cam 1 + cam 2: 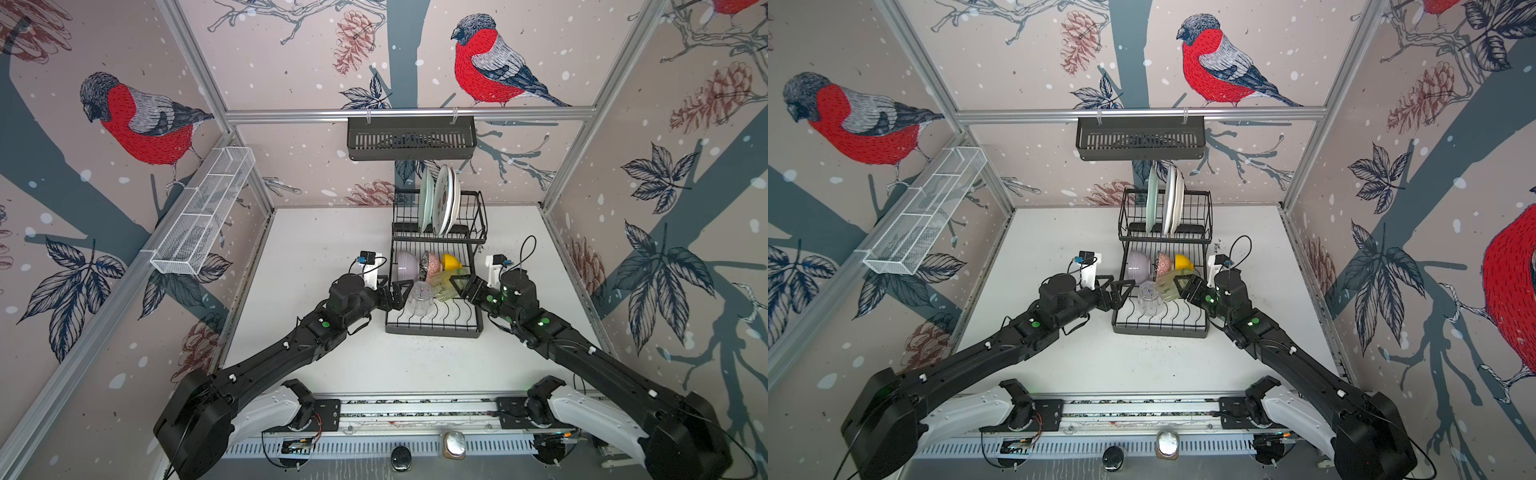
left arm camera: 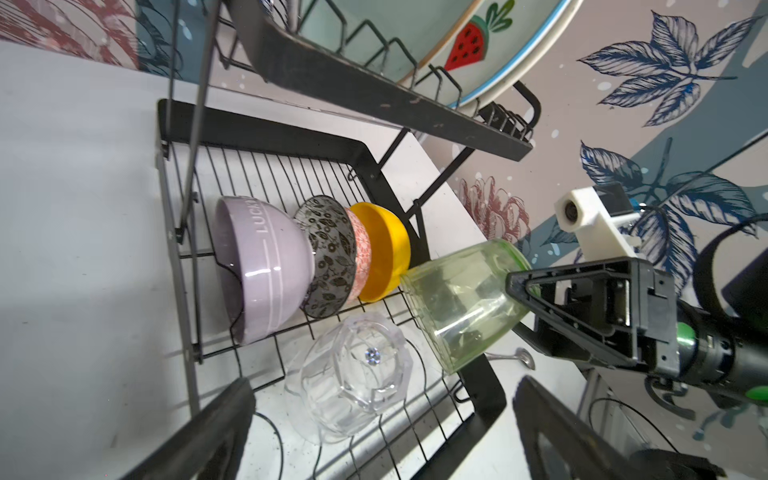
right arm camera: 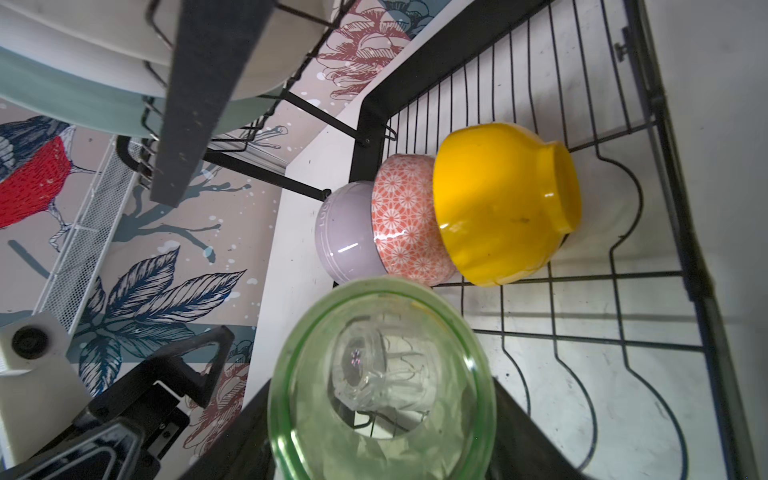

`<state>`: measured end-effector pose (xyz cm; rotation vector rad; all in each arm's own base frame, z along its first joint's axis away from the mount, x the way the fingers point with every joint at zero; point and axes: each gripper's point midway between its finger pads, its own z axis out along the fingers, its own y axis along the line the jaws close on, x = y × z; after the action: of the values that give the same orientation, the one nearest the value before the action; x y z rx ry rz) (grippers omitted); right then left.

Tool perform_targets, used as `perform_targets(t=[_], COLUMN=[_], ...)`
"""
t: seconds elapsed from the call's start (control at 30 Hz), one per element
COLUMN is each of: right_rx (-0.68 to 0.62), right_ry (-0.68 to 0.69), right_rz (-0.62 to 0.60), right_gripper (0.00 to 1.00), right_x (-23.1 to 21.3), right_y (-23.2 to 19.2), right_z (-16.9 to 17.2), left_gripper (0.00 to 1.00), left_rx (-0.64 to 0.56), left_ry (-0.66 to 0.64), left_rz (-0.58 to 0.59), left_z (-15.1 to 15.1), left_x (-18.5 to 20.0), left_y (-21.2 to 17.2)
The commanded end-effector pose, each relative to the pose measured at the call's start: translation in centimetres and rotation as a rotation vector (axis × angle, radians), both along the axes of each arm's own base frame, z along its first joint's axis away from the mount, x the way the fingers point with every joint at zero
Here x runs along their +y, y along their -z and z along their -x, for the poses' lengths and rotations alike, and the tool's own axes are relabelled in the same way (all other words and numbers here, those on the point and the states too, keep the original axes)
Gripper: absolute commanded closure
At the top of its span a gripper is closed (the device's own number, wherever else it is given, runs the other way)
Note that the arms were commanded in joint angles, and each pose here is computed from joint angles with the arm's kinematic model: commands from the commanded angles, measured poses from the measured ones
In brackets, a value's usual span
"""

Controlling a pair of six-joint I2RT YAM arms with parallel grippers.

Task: Unload the mixed dishes from the dish rack
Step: 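Lift the green glass out with the right gripper while the left gripper reaches toward it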

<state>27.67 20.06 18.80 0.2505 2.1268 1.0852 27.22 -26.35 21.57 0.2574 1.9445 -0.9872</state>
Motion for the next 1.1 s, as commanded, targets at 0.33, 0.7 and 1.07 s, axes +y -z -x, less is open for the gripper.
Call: perform_targets(t=[0.33,0.7,1.07], right_rx=[-0.105,-0.100,-0.113], right_ry=[-0.037,-0.080,-0.129], right_rz=[-0.167,-0.207,-0.311], right_gripper=[0.42,0.43,0.43], right_x=[1.2,2.1,2.8], right_y=[-4.1,-3.7,-4.5], right_z=[-0.1,0.1,0.7], left_gripper=[0.09,0.27,0.44], left_rx=[0.011,0.038,0.056], left_ry=[0.190,0.260,0.324], left_rz=[0.167,0.217,0.301], left_z=[1.3,1.0,1.1], left_x=[-4.4,-6.8,-8.3], left_y=[-2.4,-2.6,-3.1])
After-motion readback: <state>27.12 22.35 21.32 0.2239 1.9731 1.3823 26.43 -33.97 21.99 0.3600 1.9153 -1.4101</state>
